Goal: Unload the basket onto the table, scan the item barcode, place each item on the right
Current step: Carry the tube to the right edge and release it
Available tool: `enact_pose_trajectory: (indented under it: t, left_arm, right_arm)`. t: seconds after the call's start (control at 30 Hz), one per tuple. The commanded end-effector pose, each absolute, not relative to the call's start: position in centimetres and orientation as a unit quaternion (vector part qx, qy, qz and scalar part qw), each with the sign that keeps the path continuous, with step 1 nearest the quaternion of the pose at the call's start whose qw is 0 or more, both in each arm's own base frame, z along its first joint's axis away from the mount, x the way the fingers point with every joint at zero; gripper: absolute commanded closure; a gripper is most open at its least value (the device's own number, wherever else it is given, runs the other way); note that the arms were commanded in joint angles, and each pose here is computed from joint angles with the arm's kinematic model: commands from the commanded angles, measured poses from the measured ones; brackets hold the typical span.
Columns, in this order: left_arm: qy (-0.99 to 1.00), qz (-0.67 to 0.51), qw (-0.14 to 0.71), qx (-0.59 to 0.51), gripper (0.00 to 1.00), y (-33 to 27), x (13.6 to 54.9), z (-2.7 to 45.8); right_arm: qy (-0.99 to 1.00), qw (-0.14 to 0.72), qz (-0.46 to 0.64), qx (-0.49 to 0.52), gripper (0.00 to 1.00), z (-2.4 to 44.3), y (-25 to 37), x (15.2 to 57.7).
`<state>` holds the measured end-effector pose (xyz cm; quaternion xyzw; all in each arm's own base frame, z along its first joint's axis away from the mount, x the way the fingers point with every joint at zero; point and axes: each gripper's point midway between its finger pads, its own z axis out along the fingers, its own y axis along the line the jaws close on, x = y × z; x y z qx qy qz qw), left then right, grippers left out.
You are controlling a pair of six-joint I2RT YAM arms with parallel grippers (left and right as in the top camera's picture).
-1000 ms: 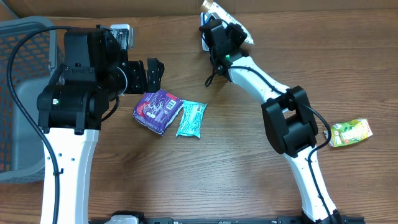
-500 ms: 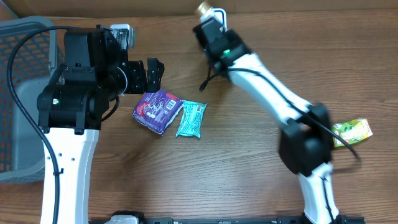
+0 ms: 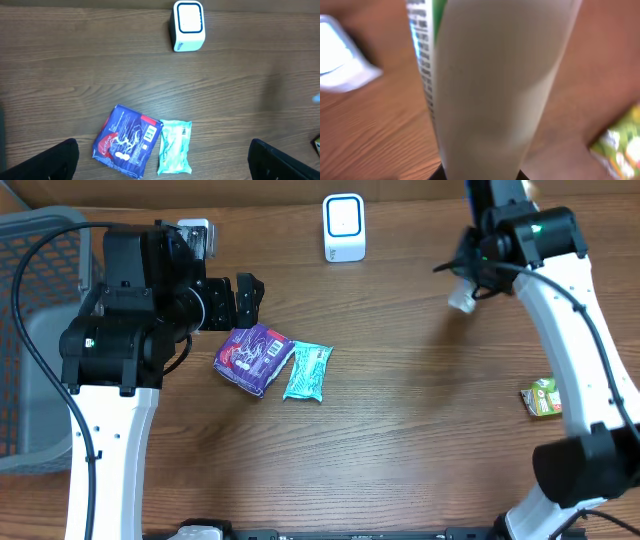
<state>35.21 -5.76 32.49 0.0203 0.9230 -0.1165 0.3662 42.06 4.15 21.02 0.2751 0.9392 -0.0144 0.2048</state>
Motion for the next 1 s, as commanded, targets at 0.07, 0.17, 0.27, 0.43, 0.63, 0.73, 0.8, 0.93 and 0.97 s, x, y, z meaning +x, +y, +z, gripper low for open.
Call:
enact_pose_trajectory:
  t: [0.07,0.17,0.27,0.43,0.63,0.73,0.8,0.93,0.97]
  left_arm:
    - [0.921,-0.116,0.372,0.011,0.01,-5.5,35.4,32.9]
    - [0.921,-0.116,0.372,0.011,0.01,-5.5,35.4,32.9]
    - [0.921,-0.116,0.372,0.011,0.0,-5.5,35.4,32.9]
    - [0.921,-0.116,0.372,0.011,0.0,-5.5,35.4,32.9]
    - [0.921,-0.116,0.372,0.011,0.0,-5.5,35.4,32.9]
    - [0.921,-0.116,0.372,0.011,0.01,-5.5,35.4,32.9]
    - [0.921,-0.116,0.372,0.011,0.01,-5.5,35.4,32.9]
    - [0.921,-0.116,0.372,0.011,0.01,-5.5,35.4,32.9]
    - [0.921,-0.116,0.372,0.011,0.0,-5.5,35.4,32.9]
  right_arm:
    - [0.887,0.137,-0.031,0.44,0.96,14.2,0.1,39.8]
    - [0.863,0.117,-0.043,0.49,0.96,11.2,-2.0,38.6]
    - [0.846,0.113,-0.047,0.52,0.96,9.2,-4.0,38.0]
    - [0.822,0.107,-0.054,0.556,0.96,7.0,-7.3,36.9]
    - [0.802,0.108,-0.06,0.585,0.89,5.4,-9.9,36.0]
    - [0.8,0.108,-0.062,0.587,0.41,5.5,-10.7,35.8]
    - [0.818,0.106,-0.06,0.561,0.0,5.7,-10.8,36.0]
    - [0.863,0.101,-0.058,0.491,0.0,6.9,-10.5,36.5]
    - [0.867,0.099,-0.058,0.484,0.0,7.5,-10.4,36.6]
